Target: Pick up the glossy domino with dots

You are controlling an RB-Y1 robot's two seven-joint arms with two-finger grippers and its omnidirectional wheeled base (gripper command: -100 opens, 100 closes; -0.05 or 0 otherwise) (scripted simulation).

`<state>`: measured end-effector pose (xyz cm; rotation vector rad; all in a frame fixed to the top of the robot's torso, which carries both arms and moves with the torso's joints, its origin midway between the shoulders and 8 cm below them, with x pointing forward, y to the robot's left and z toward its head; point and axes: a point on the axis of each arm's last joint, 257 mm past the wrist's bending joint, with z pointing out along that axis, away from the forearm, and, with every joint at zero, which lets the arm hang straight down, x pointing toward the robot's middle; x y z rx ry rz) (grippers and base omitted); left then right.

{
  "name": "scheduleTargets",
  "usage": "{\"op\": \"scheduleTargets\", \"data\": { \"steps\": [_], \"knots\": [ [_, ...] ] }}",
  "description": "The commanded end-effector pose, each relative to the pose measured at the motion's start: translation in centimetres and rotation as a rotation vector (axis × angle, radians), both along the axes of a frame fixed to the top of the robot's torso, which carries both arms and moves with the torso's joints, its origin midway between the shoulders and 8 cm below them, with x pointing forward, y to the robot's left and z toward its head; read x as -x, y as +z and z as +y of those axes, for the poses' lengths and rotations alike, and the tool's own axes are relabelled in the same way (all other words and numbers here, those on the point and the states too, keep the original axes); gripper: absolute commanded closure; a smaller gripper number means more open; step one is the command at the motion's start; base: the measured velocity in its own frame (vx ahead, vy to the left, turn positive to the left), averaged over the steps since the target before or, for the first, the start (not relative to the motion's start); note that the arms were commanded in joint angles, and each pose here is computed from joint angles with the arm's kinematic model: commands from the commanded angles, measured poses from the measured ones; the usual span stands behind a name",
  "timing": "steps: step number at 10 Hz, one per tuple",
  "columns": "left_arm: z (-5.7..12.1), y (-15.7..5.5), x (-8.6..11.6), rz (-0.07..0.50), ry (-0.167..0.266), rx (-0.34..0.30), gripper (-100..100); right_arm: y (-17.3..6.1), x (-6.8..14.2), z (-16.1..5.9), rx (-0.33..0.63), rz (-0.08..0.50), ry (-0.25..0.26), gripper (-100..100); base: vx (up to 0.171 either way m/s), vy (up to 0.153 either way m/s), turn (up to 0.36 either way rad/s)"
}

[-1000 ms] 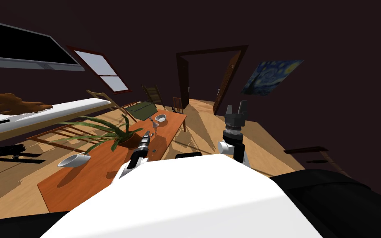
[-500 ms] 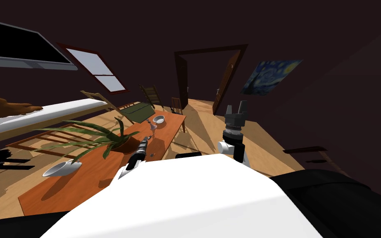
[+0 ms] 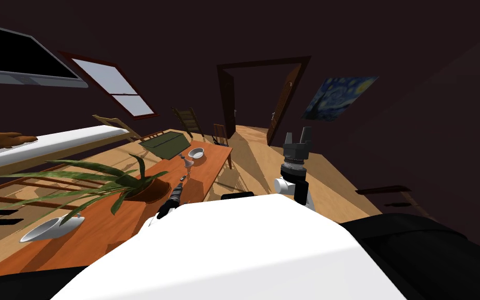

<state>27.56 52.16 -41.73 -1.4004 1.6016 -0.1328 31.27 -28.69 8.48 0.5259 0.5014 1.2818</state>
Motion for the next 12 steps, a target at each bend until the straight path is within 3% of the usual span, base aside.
{"op": "scheduleTargets", "data": {
  "steps": [1,2,6,10,11,12],
  "knots": [
    [1.1,-1.7,2.7,0.084,0.028,-0.006,-100,0.0,0.0,0.0,0.000,0.000,0.000,0,0.088,-0.058,-0.017],
    [1.1,-1.7,2.7,0.084,0.028,-0.006,-100,0.0,0.0,0.0,0.000,0.000,0.000,0,0.048,-0.044,-0.001],
    [3.5,-5.5,8.3,0.266,0.085,-0.018,-100,0.0,0.0,0.0,0.000,0.000,0.000,0,0.057,-0.061,-0.009],
    [5.6,-7.6,13.4,0.419,0.130,-0.038,-100,0.0,0.0,0.0,0.000,0.000,0.000,0,0.057,-0.079,-0.002],
    [6.6,-8.1,15.5,0.480,0.146,-0.049,-100,0.0,0.0,0.0,0.000,0.000,0.000,0,0.076,-0.112,-0.018],
    [6.6,-8.1,15.5,0.480,0.146,-0.049,-100,0.0,0.0,0.0,0.000,0.000,0.000,0,0.054,-0.087,0.002]
  ]
}}
